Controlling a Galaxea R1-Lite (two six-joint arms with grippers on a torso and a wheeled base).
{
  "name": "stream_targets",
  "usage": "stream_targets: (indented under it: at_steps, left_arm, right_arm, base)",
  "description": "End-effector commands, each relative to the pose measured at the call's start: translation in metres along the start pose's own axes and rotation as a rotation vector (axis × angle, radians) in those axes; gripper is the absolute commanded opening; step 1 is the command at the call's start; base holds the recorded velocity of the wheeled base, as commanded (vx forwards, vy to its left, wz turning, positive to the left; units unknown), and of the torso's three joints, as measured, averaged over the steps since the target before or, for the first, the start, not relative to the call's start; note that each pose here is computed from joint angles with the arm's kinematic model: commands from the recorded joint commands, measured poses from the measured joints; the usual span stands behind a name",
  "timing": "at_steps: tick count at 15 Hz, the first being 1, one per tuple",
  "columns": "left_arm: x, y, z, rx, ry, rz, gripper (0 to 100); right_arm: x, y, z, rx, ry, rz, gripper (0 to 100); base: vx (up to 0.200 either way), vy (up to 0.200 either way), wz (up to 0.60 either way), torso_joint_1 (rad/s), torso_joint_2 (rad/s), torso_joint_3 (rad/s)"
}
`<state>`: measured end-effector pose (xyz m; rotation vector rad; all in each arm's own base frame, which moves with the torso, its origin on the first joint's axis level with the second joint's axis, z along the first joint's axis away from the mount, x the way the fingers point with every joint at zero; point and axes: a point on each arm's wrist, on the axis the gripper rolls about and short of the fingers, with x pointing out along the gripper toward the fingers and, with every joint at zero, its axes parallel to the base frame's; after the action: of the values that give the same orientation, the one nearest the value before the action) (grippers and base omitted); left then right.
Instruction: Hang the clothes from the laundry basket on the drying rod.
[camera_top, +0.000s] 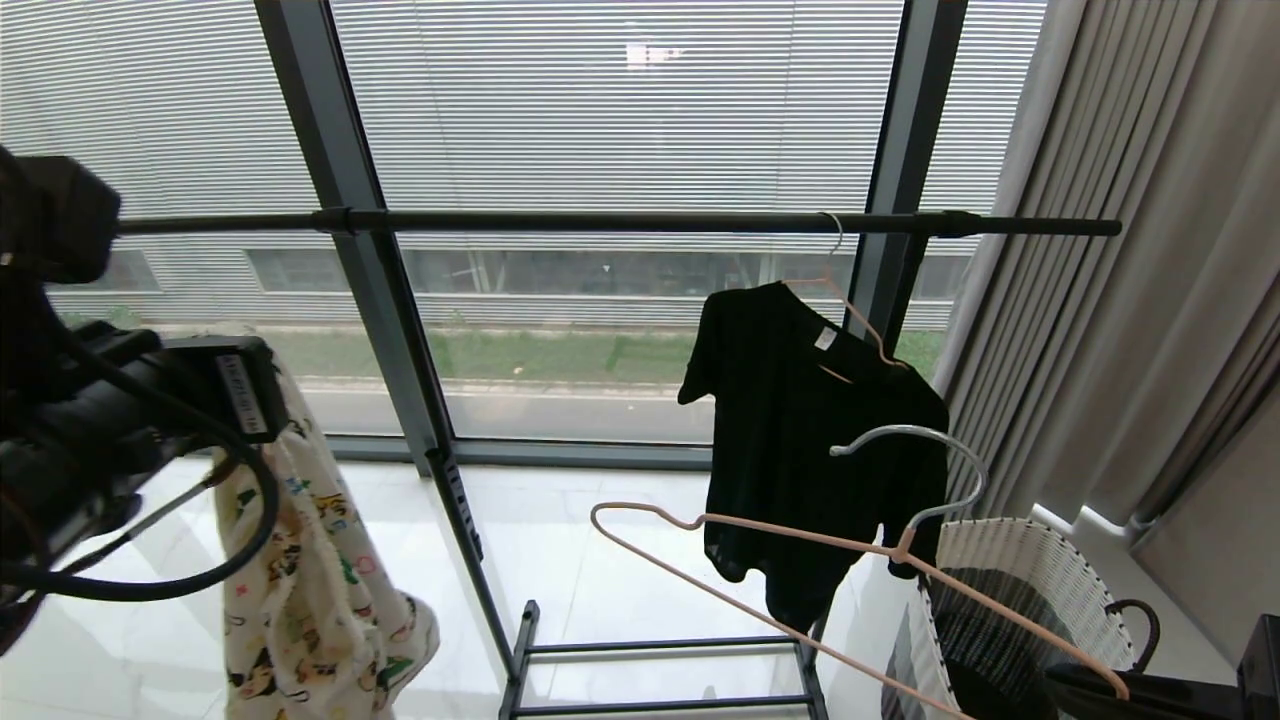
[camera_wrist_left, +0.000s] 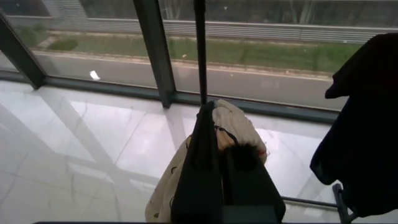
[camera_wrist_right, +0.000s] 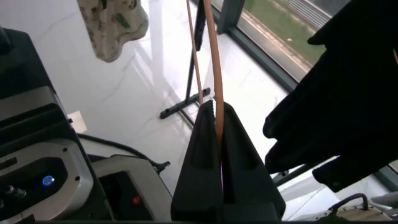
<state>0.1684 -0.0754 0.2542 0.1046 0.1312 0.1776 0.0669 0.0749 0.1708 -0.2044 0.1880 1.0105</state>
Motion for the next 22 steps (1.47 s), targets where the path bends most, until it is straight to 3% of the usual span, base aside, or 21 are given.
stream_targets:
  at_steps: [1, 3, 6, 8, 12, 14, 22]
  left_arm:
    - [0.021, -0.056, -0.020, 0.061, 0.053, -0.057, 0]
    - [0.029, -0.085, -0.024, 0.059, 0.069, -0.107, 0]
    - [0.042, -0.122, -0.019, 0.017, 0.064, -0.090, 0]
    - [0.041, -0.134, -0.020, 0.023, 0.063, -0.104, 0]
    - [0.043, -0.141, -0.028, 0.045, 0.071, -0.049, 0]
    - [0.053, -0.142, -0.024, 0.002, 0.056, 0.012, 0]
    - [0.055, -0.148, -0.017, -0.018, 0.039, 0.016, 0]
  right_arm:
    - [0.003, 0.001, 0.000, 0.007, 0.011, 0.014, 0]
    - [0.003, 0.002, 0.002, 0.037, -0.002, 0.029, 0]
    - [0.004, 0.002, 0.007, 0.059, -0.014, 0.035, 0]
    - [0.004, 0.002, 0.010, 0.071, -0.021, 0.035, 0]
    - [0.004, 0.001, 0.013, 0.097, -0.032, 0.031, 0]
    - [0.003, 0.001, 0.018, 0.095, -0.049, 0.030, 0]
    - [0.023, -0.003, 0.019, 0.106, -0.023, 0.032, 0]
  base:
    - [0.000, 0.000, 0.00, 0.000, 0.00, 0.000]
    - [0.000, 0.000, 0.00, 0.000, 0.00, 0.000]
    - [0.000, 0.000, 0.00, 0.000, 0.00, 0.000]
    - [0.000, 0.000, 0.00, 0.000, 0.00, 0.000]
    - [0.000, 0.000, 0.00, 0.000, 0.00, 0.000]
    - [0.000, 0.000, 0.00, 0.000, 0.00, 0.000]
    - [0.000, 0.000, 0.00, 0.000, 0.00, 0.000]
